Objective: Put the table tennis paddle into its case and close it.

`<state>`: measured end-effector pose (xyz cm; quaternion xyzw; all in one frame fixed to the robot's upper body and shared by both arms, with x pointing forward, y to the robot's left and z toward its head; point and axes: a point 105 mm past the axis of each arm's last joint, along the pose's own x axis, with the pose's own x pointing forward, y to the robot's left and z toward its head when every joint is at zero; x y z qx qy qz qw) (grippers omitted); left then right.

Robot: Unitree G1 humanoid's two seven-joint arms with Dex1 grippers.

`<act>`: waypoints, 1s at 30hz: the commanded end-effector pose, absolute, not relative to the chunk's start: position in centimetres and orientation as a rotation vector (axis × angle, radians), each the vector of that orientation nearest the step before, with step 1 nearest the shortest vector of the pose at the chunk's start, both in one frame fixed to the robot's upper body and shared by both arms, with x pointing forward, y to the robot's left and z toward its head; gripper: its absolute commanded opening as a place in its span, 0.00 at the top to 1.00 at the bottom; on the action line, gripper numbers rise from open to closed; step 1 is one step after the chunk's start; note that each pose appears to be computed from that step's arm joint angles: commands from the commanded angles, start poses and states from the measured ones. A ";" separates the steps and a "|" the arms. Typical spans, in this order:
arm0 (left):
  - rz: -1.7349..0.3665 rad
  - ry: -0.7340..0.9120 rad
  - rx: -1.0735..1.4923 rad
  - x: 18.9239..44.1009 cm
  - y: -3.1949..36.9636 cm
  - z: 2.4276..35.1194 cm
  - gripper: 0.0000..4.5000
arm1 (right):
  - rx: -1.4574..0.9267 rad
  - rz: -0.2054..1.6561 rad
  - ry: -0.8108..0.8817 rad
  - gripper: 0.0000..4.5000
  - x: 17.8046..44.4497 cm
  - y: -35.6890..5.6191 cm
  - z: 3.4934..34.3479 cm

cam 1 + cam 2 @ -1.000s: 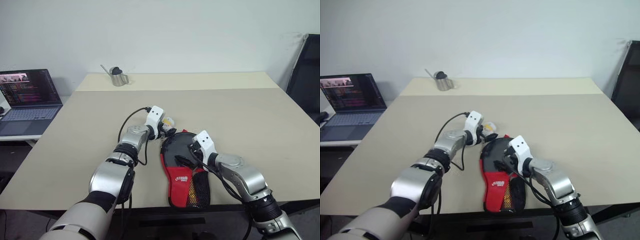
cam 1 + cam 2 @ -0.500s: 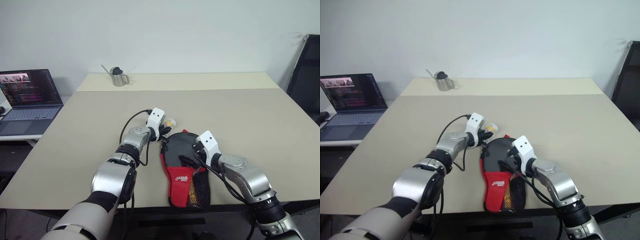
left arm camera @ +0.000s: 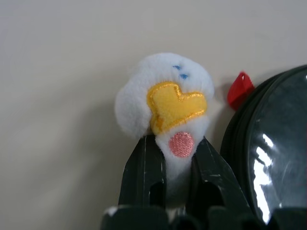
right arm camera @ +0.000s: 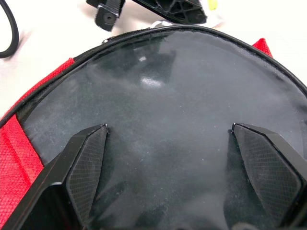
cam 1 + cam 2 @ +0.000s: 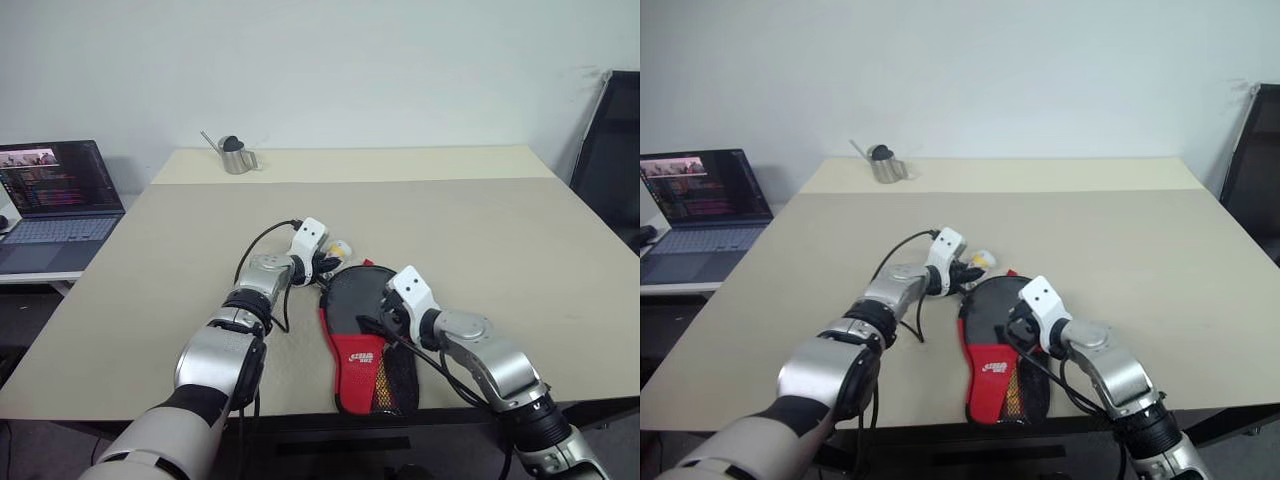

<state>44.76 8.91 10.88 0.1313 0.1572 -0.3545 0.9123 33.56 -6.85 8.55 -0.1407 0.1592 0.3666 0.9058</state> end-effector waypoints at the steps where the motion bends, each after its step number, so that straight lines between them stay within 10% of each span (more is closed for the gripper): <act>1: -0.724 0.257 0.346 45.4 8.4 12.6 0.96 | -0.307 0.720 0.523 0.00 32.5 -8.2 3.7; 30: -0.685 -0.075 0.970 46.2 1.2 18.0 0.96 | -0.221 0.630 0.647 0.00 28.8 -8.0 0.4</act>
